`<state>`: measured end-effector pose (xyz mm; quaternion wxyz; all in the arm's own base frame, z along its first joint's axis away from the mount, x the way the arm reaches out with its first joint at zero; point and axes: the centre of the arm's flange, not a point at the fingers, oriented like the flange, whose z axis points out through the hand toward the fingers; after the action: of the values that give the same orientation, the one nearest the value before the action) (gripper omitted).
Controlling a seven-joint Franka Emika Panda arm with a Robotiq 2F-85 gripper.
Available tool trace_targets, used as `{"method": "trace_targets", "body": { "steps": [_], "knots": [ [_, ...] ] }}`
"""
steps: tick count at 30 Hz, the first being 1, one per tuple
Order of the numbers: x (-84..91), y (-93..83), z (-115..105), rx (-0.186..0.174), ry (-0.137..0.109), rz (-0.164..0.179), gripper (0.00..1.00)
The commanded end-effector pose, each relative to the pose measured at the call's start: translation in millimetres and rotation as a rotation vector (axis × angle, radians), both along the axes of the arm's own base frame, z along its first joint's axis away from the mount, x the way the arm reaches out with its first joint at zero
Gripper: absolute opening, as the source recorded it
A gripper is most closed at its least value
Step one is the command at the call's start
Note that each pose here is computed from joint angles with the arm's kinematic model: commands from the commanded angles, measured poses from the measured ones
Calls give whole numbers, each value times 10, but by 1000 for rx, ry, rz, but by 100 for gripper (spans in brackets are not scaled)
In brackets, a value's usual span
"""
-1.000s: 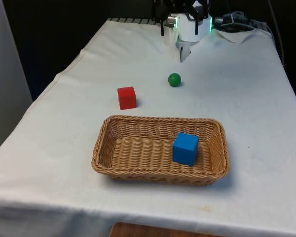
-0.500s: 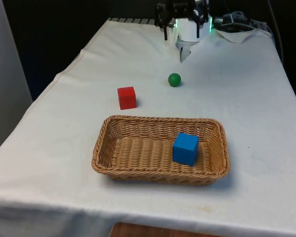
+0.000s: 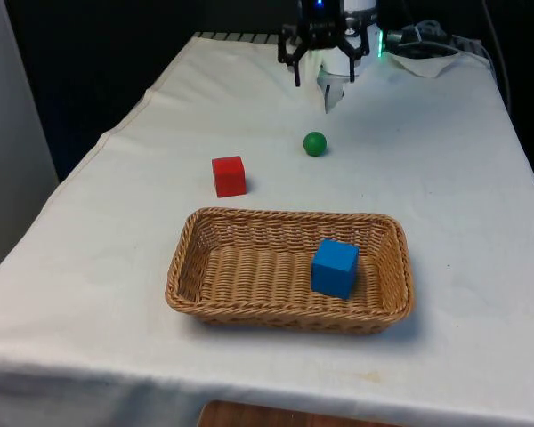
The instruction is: Place all non-red objects into the basket.
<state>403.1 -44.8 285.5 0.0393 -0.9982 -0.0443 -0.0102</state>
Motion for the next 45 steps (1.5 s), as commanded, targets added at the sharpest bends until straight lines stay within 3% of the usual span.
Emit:
{"method": "trace_targets", "body": {
  "steps": [1,7,8,9,15,16,18,23,24,25,26,33,34,35,42,43,44,45],
  "knots": [
    [-44,4,-21,6,-14,2,100],
    [-149,6,-191,1,-32,7,100],
    [-160,6,-214,-8,-25,7,100],
    [-152,5,-230,-2,-37,7,100],
    [-158,-12,-385,-22,-54,-3,100],
    [-146,-25,-361,-28,-35,1,100],
    [-159,-11,-428,-29,-60,-5,100],
    [-172,-16,-555,-48,-72,-17,100],
    [-174,-15,-576,-52,-73,-19,100],
    [-163,-40,-593,-62,-57,-14,100],
    [-176,-13,-597,-55,-75,-19,100],
    [-183,-19,-754,-83,-89,-33,100],
    [-168,-51,-791,-95,-72,-29,100],
    [-183,-17,-773,-87,-90,-34,100],
    [-192,-25,-927,-117,-102,-50,100],
    [-180,-60,-974,-130,-88,-45,100],
    [-188,-19,-941,-120,-104,-52,100],
    [-186,-12,-958,-122,-105,-54,100]
  ]
}}
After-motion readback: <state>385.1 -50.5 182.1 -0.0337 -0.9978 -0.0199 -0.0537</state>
